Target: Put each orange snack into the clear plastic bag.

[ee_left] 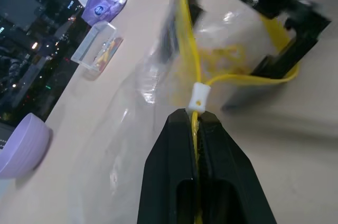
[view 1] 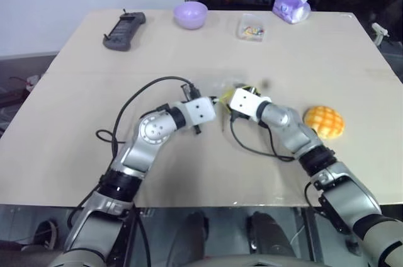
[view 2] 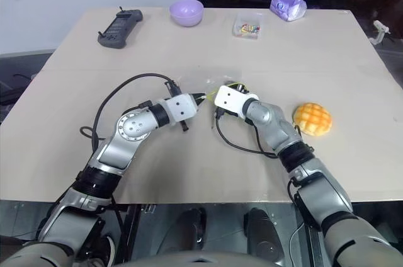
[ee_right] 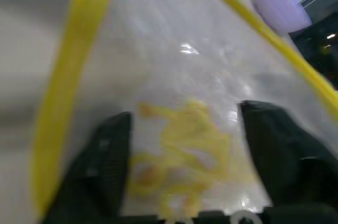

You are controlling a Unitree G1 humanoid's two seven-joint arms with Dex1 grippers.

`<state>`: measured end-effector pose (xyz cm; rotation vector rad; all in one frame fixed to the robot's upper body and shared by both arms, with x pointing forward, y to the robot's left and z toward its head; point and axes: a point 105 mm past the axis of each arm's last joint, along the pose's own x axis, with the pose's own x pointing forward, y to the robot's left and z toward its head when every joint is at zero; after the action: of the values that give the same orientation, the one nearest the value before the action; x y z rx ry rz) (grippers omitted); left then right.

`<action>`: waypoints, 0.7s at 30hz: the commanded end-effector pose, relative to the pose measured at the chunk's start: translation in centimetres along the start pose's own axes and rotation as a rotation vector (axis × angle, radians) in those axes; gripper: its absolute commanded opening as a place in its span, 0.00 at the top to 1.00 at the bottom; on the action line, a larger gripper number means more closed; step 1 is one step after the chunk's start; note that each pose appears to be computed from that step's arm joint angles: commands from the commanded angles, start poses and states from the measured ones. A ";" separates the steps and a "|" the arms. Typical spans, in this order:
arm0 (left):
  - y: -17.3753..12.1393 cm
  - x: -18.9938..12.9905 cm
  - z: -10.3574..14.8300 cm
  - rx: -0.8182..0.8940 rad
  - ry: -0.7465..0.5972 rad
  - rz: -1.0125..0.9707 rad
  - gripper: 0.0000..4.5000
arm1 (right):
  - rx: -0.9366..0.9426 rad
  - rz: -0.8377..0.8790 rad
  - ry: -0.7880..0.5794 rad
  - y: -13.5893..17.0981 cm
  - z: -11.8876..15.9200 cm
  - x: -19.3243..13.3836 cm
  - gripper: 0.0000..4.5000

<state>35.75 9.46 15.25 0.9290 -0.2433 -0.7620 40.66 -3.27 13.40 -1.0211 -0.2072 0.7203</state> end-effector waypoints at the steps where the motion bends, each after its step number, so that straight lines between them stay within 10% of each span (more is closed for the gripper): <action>1: 1.0 0.1 0.7 0.023 -0.023 0.037 1.00 | -0.077 -0.040 -0.022 -1.2 0.5 -0.2 0.01; 16: 1.6 0.6 -0.6 0.021 0.051 0.114 1.00 | 0.214 0.206 -0.307 -1.7 6.3 -8.6 0.01; 21: 1.5 0.8 -0.4 0.011 0.045 0.122 1.00 | 0.452 0.065 -0.192 -4.9 1.9 -11.7 0.01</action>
<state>37.18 9.76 14.84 0.9218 -0.2173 -0.6515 32.34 -7.76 19.16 -0.5569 -0.1754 1.0001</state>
